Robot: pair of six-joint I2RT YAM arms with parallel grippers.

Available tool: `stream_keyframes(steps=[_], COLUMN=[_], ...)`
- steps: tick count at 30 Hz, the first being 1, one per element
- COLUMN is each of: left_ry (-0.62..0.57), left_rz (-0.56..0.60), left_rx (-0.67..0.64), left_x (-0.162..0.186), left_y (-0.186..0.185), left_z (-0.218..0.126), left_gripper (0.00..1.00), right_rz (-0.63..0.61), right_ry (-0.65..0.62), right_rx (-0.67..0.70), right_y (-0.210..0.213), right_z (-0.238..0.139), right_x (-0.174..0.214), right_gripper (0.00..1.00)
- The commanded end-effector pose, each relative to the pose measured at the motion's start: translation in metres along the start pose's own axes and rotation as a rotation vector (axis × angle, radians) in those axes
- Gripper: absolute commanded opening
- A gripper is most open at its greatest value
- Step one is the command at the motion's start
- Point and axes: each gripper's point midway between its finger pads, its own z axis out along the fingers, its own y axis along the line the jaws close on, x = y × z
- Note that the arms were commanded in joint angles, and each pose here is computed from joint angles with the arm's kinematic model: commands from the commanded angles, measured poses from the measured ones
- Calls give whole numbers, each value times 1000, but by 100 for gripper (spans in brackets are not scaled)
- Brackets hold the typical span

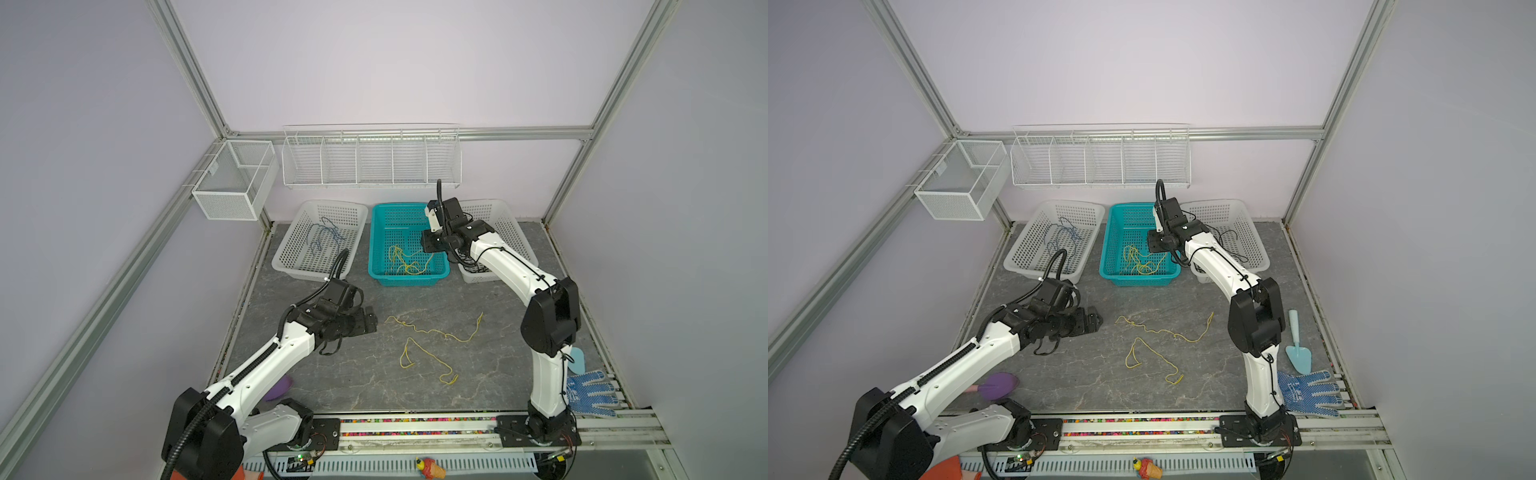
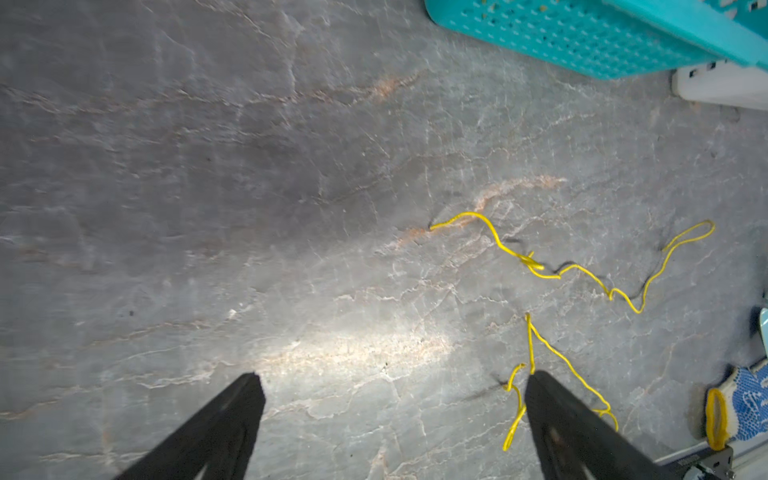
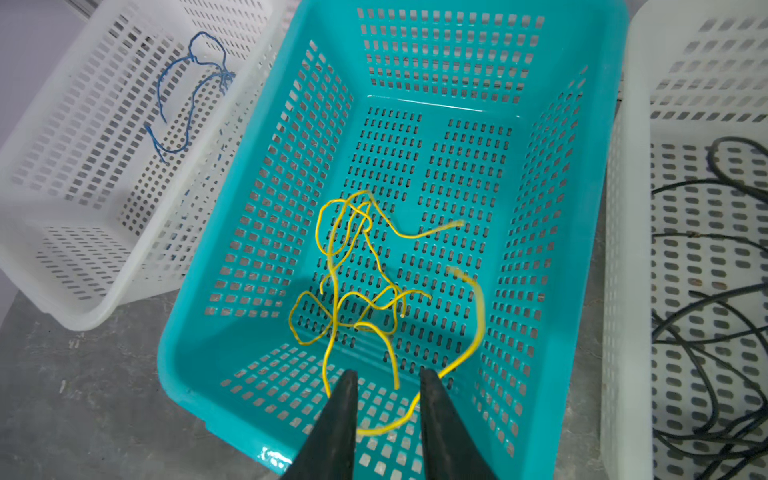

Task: Untangle the cables
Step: 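Draw the right gripper back to its side while left gripper reaches the yellow wire, then grasp the loose yellow wire on the table with the left gripper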

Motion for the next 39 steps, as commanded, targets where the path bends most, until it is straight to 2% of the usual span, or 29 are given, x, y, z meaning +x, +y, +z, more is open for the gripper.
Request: stream_keyframes(steps=[1, 8, 13, 18, 25, 30, 39], left_ry=[-31, -4, 27, 52, 88, 109, 86], left_rz=[-27, 7, 45, 52, 91, 104, 119], left_rx=[25, 84, 92, 89, 80, 54, -5], left_x=[3, 27, 46, 61, 78, 85, 80], left_y=[-14, -48, -66, -70, -82, -81, -74], left_z=[3, 15, 27, 43, 58, 69, 76], left_gripper=[99, 100, 95, 90, 82, 75, 68], right_rz=[4, -20, -63, -71, -51, -55, -50], right_ry=[-49, -157, -196, -225, -246, -268, -275], right_rx=[-39, -92, -80, -69, -38, -26, -70], right_y=[10, 30, 29, 7, -24, -32, -28], right_z=[-41, -122, -174, -211, -240, -253, -255], right_x=[-8, 29, 74, 118, 165, 172, 178], right_gripper=[41, 65, 73, 81, 87, 88, 89])
